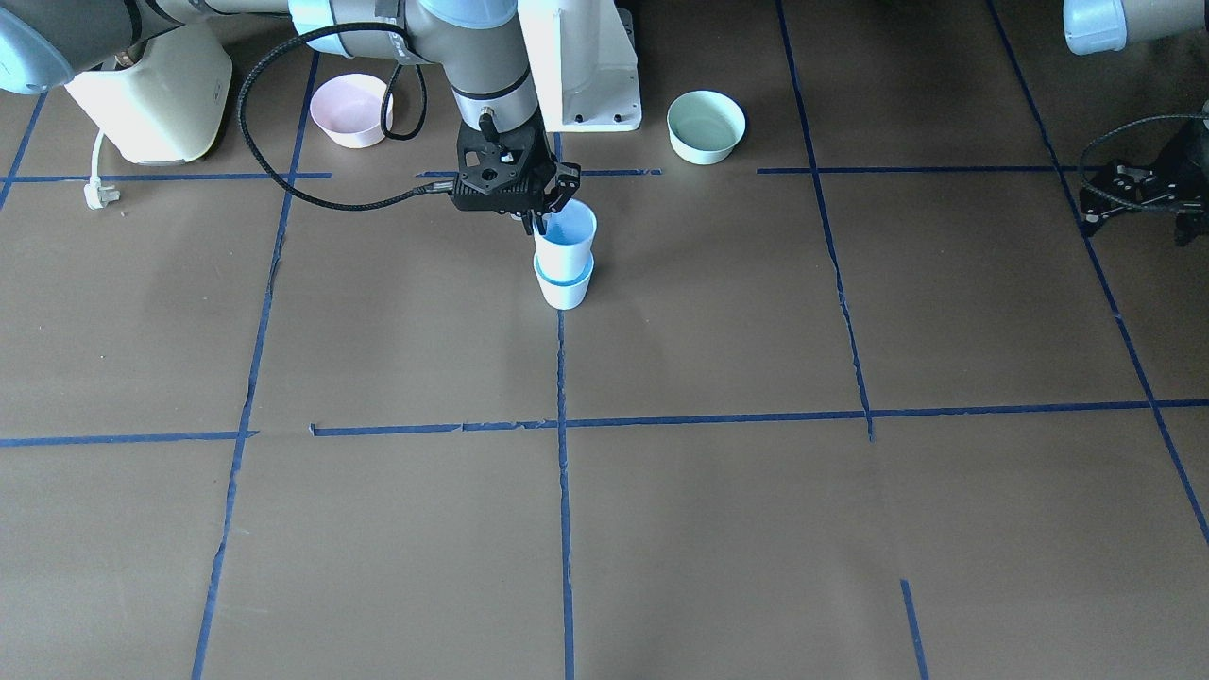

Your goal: Stack blue cups with both arms

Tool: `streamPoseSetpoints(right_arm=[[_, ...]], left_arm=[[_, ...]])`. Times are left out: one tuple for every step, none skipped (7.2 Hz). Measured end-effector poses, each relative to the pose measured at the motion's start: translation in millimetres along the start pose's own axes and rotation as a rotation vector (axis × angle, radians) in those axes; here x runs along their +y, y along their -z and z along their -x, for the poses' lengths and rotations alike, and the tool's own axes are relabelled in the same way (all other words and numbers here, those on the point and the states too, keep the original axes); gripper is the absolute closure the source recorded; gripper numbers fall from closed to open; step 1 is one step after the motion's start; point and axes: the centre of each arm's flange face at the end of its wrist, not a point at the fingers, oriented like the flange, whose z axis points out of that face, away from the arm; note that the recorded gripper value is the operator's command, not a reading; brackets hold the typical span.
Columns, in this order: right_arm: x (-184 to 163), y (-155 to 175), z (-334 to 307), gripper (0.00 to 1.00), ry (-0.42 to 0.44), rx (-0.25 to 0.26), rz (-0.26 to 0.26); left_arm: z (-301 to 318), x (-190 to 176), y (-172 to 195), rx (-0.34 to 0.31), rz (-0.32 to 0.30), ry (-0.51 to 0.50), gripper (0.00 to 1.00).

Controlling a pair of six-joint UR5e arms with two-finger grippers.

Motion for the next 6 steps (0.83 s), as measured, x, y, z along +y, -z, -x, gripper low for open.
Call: streamPoseSetpoints(right_arm=[[0,0,0,0.00,0.000,-0.001,-0.001],[0,1,0,0.00,0.001,-0.002,-0.001],[0,1,0,0.00,0.001,-0.002,-0.001],[0,4,0,0.00,0.001,-0.007,-0.003],[-6,12,-1,0.00,-0.003,-0.017,-0.014],[-18,25,-10,0.00,-0.013,-0.025,-0.035]], left_arm=[[0,0,0,0.000,-0.001,0.000,0.00],[0,0,1,0.000,-0.002,0.000,0.00],[-1,0,1,0.000,-0.002,0.000,0.00],[0,0,1,0.000,-0.002,0.000,0.00],[0,0,0,0.000,-0.001,0.000,0.00],[1,0,0,0.000,0.000,0.000,0.00]])
